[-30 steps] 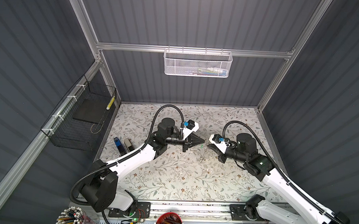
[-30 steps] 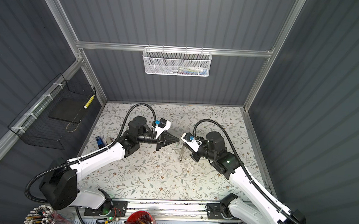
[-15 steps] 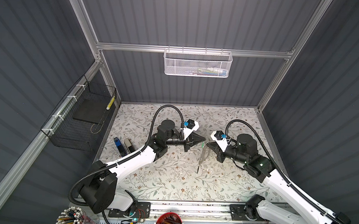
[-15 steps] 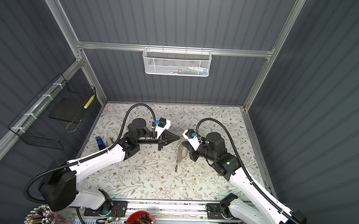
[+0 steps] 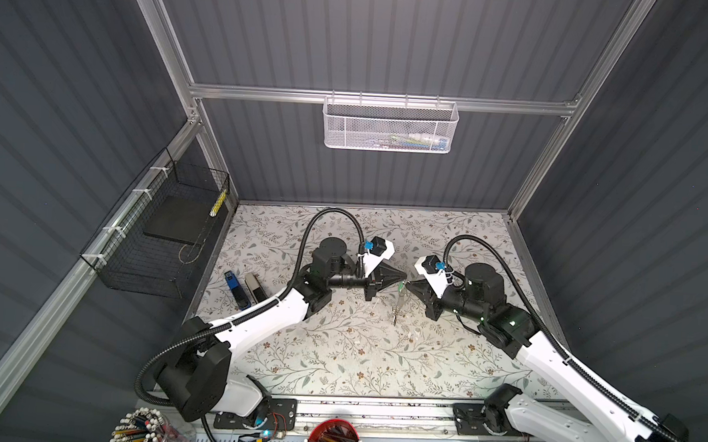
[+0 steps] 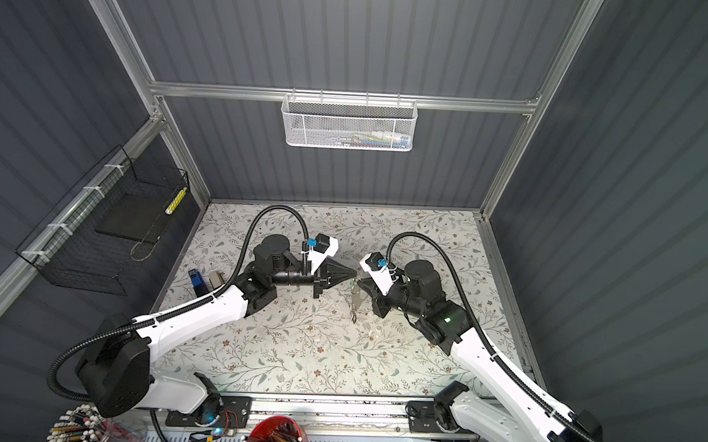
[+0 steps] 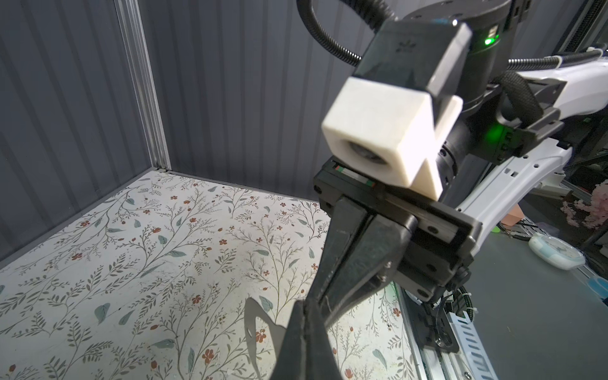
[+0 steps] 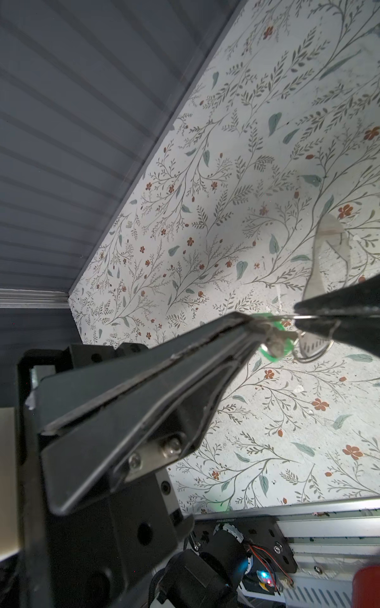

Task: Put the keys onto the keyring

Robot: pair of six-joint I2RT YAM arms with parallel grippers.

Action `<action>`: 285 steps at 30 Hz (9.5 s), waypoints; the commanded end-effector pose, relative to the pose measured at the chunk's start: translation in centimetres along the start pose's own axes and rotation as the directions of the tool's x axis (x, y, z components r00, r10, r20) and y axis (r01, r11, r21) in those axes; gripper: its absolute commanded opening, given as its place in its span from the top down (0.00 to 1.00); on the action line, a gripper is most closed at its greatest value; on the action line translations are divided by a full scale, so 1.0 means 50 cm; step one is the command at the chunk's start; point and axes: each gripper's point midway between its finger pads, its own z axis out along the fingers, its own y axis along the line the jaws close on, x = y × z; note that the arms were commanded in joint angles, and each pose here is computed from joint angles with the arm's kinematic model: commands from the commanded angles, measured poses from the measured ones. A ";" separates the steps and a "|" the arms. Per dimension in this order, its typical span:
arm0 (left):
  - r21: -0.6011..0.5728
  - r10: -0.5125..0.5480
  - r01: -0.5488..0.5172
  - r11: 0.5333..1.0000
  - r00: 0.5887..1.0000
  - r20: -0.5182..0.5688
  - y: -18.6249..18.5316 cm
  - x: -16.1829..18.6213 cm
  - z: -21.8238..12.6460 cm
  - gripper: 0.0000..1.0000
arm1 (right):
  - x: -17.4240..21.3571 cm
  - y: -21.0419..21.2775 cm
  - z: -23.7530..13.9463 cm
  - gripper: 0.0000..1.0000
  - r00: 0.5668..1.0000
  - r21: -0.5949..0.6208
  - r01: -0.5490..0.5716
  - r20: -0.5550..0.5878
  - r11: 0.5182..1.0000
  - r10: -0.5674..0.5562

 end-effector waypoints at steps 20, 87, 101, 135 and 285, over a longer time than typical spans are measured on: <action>-0.056 0.098 -0.097 0.994 0.995 0.015 -0.016 -0.032 -0.008 1.00 | -0.031 0.018 -0.004 1.00 0.999 -0.055 -0.052 0.011 0.997 0.053; -0.155 0.138 -0.140 0.978 0.990 -0.023 -0.007 -0.030 -0.022 1.00 | -0.034 0.026 -0.010 1.00 0.990 -0.101 -0.138 -0.034 0.985 0.136; -0.134 0.155 -0.158 0.978 0.987 -0.038 -0.023 -0.039 -0.030 1.00 | -0.021 -0.013 -0.020 1.00 0.987 0.006 -0.151 -0.060 0.989 0.151; -0.097 0.064 -0.064 0.993 0.998 -0.008 -0.004 -0.022 0.009 1.00 | -0.052 0.012 -0.013 1.00 0.988 -0.092 -0.156 0.000 0.984 0.157; -0.132 -0.057 0.051 0.990 0.997 -0.043 0.010 -0.033 -0.018 1.00 | -0.037 -0.041 -0.032 1.00 0.995 0.132 -0.023 0.099 0.991 0.010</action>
